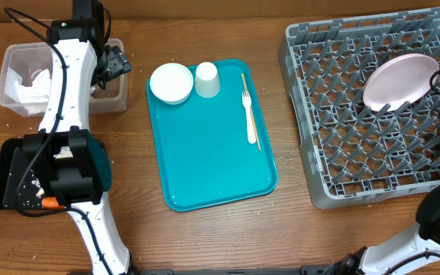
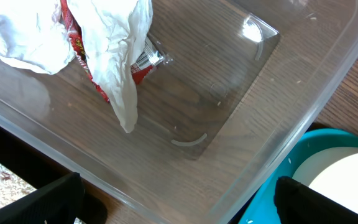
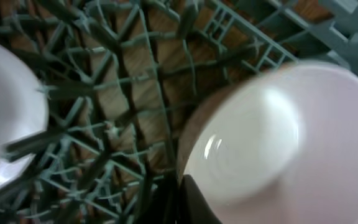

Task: Sort waste into correct bins and load items into the dishwasher rack

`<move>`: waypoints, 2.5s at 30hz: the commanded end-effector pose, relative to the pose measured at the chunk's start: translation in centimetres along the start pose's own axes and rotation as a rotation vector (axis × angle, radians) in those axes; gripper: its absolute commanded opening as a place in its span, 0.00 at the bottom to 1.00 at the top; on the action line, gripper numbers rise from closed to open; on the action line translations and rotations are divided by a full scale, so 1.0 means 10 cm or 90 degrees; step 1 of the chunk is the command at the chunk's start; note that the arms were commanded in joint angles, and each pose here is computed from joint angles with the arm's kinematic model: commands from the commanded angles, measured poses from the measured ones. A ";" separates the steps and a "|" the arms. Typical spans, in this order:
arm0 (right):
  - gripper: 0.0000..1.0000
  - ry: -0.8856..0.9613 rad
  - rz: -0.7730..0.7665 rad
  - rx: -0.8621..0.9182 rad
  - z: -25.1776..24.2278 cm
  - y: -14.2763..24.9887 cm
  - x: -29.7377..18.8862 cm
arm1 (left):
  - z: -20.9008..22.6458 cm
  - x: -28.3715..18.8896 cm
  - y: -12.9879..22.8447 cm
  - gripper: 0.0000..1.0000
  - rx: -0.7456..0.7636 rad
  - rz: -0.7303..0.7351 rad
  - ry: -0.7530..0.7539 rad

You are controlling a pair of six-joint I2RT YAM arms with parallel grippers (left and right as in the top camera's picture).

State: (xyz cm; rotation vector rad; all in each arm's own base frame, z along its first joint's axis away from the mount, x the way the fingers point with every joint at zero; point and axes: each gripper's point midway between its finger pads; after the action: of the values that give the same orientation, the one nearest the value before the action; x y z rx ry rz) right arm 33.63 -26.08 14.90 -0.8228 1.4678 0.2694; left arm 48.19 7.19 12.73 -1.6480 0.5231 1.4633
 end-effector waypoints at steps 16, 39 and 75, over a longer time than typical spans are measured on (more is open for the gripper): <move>0.04 -0.752 0.096 -0.166 1.55 0.40 -2.05 | -0.01 -0.08 -0.07 1.00 -0.020 -0.014 0.011; 0.04 -0.813 -0.002 -0.221 3.33 0.75 -2.20 | -0.01 -0.08 -0.07 1.00 -0.020 -0.014 0.011; 0.12 -0.605 0.060 -0.097 3.46 0.91 -1.38 | -0.02 -0.08 -0.07 1.00 -0.020 -0.014 0.011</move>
State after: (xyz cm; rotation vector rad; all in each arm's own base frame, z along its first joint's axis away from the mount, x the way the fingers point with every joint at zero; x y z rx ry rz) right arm 52.36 7.81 21.72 -0.5795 0.5452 0.8019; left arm 48.19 7.19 12.73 -1.6480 0.5231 1.4633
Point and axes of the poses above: each gripper's point midway between its finger pads, its own x axis out along the fingers, its own z axis along the line the jaws close on, y = z × x
